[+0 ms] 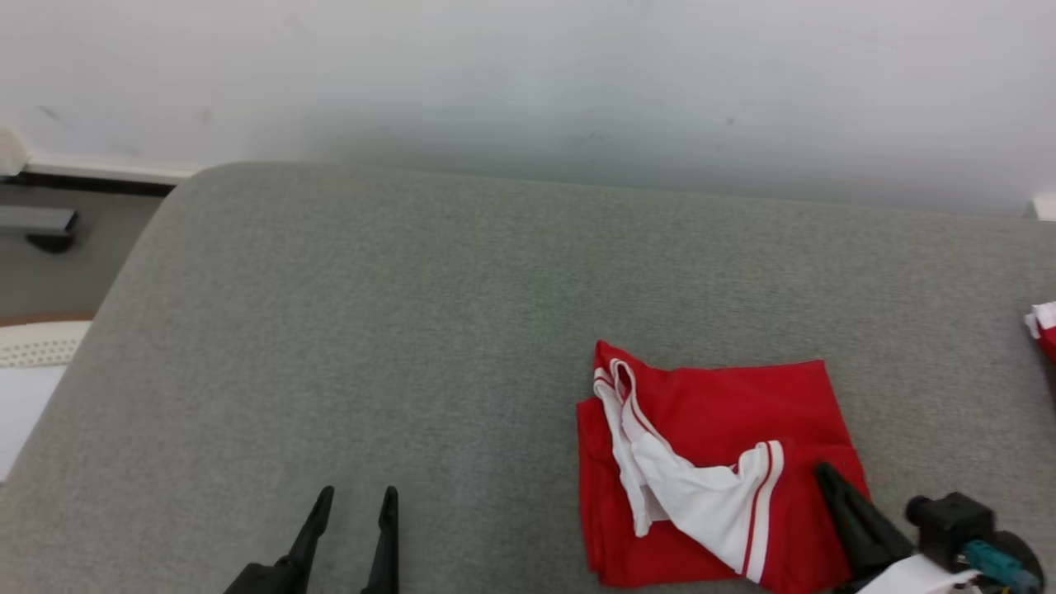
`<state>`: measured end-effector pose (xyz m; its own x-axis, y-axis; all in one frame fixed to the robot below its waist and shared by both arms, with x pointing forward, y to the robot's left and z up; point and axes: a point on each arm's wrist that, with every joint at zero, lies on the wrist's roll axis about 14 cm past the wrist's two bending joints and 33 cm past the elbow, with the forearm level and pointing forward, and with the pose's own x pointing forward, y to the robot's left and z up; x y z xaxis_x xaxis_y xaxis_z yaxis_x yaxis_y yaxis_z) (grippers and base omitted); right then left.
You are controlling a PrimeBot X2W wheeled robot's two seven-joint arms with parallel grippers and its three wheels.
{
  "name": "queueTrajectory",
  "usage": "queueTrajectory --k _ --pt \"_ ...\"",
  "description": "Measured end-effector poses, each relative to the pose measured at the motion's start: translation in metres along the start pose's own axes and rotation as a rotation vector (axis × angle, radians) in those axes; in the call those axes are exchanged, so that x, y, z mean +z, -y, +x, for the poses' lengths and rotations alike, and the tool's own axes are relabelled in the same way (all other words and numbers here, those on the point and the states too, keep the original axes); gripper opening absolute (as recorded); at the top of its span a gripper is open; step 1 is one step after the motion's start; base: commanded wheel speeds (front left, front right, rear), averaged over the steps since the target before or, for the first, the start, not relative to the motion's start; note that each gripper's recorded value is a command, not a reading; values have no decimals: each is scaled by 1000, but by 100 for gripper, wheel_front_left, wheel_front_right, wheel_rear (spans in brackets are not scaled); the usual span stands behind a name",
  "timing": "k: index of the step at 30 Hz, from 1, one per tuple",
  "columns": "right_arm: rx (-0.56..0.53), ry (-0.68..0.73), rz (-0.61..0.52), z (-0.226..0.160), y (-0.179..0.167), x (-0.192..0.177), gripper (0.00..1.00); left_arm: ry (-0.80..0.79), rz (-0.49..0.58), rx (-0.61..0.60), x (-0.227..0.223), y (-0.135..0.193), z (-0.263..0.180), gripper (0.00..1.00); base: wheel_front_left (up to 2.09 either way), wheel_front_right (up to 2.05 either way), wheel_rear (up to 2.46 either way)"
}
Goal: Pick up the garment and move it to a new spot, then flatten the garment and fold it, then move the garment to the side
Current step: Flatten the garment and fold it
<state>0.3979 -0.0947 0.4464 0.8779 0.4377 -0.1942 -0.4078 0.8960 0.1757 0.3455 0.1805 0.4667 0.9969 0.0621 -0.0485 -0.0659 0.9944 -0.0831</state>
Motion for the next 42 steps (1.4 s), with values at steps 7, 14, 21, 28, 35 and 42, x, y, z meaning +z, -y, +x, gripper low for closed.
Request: queueTrajectory --k 7,14,21,28,35,42 --pt "206 -120 -3 18 -68 -38 0 -7 -1 51 -1 -14 -4 100 0 0 0" --pt "434 -205 21 1 -150 -60 0 0 -15 61 1 -15 -5 100 0 0 0" --pt "415 -153 8 4 -144 -47 0 12 -26 17 4 -1 0 100 0 0 0" --pt "225 40 20 4 -78 3 15 47 -20 -30 15 12 6 100 0 0 0" --pt "-30 230 5 -39 5 48 100 46 -7 -82 14 26 1 100 0 0 0" --pt "-268 321 -21 -91 73 66 100 52 -8 -110 15 34 -2 100 0 0 0"
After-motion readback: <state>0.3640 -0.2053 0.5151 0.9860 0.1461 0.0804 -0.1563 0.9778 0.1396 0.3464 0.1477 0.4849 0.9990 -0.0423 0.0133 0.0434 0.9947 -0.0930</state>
